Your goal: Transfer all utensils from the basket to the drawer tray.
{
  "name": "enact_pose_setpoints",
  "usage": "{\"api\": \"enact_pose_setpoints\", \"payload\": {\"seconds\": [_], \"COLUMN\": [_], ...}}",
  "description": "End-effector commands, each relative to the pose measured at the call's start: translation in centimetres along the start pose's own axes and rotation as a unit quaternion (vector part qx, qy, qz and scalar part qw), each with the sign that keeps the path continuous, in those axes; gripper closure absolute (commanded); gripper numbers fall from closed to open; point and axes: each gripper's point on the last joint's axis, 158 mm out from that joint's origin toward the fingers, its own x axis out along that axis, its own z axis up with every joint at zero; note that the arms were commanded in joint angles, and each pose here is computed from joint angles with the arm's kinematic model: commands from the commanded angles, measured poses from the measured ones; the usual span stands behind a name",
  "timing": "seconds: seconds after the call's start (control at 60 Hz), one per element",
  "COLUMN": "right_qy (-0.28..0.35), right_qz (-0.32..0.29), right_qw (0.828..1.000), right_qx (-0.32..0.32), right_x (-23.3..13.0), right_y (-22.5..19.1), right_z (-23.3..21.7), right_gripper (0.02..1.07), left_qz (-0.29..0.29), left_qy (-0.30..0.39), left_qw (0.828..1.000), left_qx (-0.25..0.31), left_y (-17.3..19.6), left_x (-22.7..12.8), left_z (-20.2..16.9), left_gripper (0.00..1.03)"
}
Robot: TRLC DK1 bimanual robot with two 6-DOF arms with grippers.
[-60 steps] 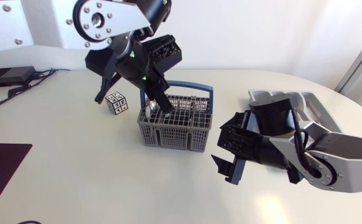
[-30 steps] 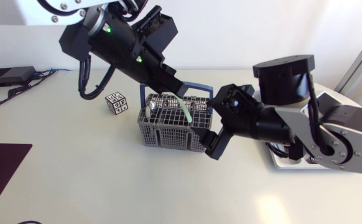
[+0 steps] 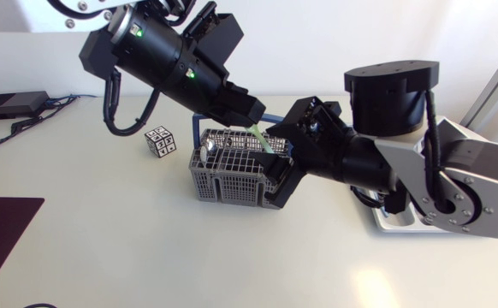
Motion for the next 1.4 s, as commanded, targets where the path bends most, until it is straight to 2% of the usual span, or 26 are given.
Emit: {"api": "enact_pose_setpoints", "payload": {"seconds": [0.0,0.083,0.133,0.25,0.333,0.5,0.567,0.617,0.65,0.683,0.733,0.767,0.783,0.833,0.883,0.967,1.117,1.2,1.383], "right_qy": [-0.008,-0.005,-0.003,0.001,-0.001,0.007,0.008,0.009,0.011,0.014,0.016,0.018,0.021,0.024,0.028,0.042,0.064,0.082,0.146], "right_qz": [-0.005,-0.008,-0.01,0.0,0.007,0.018,0.02,0.025,0.029,0.035,0.041,0.047,0.051,0.06,0.065,0.09,0.115,0.116,0.144], "right_qw": [1.0,1.0,1.0,1.0,1.0,1.0,1.0,1.0,0.999,0.999,0.999,0.999,0.998,0.998,0.997,0.995,0.991,0.99,0.978], "right_qx": [0.012,0.011,0.012,0.012,0.012,0.014,0.013,0.014,0.014,0.015,0.016,0.017,0.017,0.018,0.017,0.016,0.021,0.018,-0.023], "right_x": [0.5,0.7,0.9,1.1,1.1,1.1,1.1,1.1,1.1,1.0,1.0,1.0,1.0,0.8,0.7,0.0,-1.8,-3.9,-9.7], "right_y": [-0.3,-0.4,-0.5,-0.2,0.1,0.6,0.7,0.9,1.1,1.3,1.5,1.7,1.9,2.2,2.3,2.6,0.9,-2.1,-6.0], "right_z": [1.0,1.0,1.0,0.8,0.8,0.3,0.2,0.2,0.0,-0.1,-0.3,-0.4,-0.6,-0.9,-1.3,-2.7,-5.9,-9.0,-16.8], "right_gripper": [0.67,0.83,0.85,0.96,1.01,1.01,1.01,1.01,1.01,1.01,1.01,1.01,1.01,1.01,1.01,1.01,1.01,1.01,1.01], "left_qz": [-0.003,-0.007,-0.011,-0.02,-0.028,-0.029,-0.03,-0.03,-0.032,-0.031,-0.029,-0.028,-0.023,-0.02,-0.011,0.01,0.054,0.088,0.135], "left_qy": [-0.019,-0.016,-0.017,-0.02,-0.02,-0.024,-0.024,-0.025,-0.028,-0.038,-0.056,-0.067,-0.093,-0.12,-0.143,-0.179,-0.183,-0.172,-0.163], "left_qw": [1.0,1.0,1.0,0.999,0.999,0.999,0.999,0.999,0.999,0.999,0.998,0.997,0.995,0.993,0.99,0.984,0.982,0.981,0.977], "left_qx": [-0.015,-0.017,-0.019,-0.025,-0.026,-0.026,-0.025,-0.025,-0.024,-0.022,-0.019,-0.016,-0.014,-0.009,-0.009,-0.012,-0.005,0.0,0.024], "left_y": [0.0,0.0,-0.1,-0.1,-0.3,-0.3,-0.4,-0.4,-0.6,-0.5,-0.4,-0.4,0.0,0.2,0.9,2.7,5.8,8.4,11.0], "left_x": [-1.1,-1.0,-1.1,-1.3,-1.3,-1.5,-1.5,-1.6,-1.7,-2.1,-2.8,-3.1,-3.9,-4.9,-6.1,-7.8,-8.3,-8.2,-7.9], "left_z": [0.8,0.5,0.5,0.6,0.5,0.6,0.6,0.7,0.8,1.4,2.3,2.9,4.2,5.7,6.9,8.5,8.2,6.7,3.9], "left_gripper": [1.0,1.0,1.0,1.0,1.0,0.99,0.93,0.84,0.75,0.59,0.44,0.39,0.31,0.2,0.15,0.1,0.09,0.09,0.09]}}
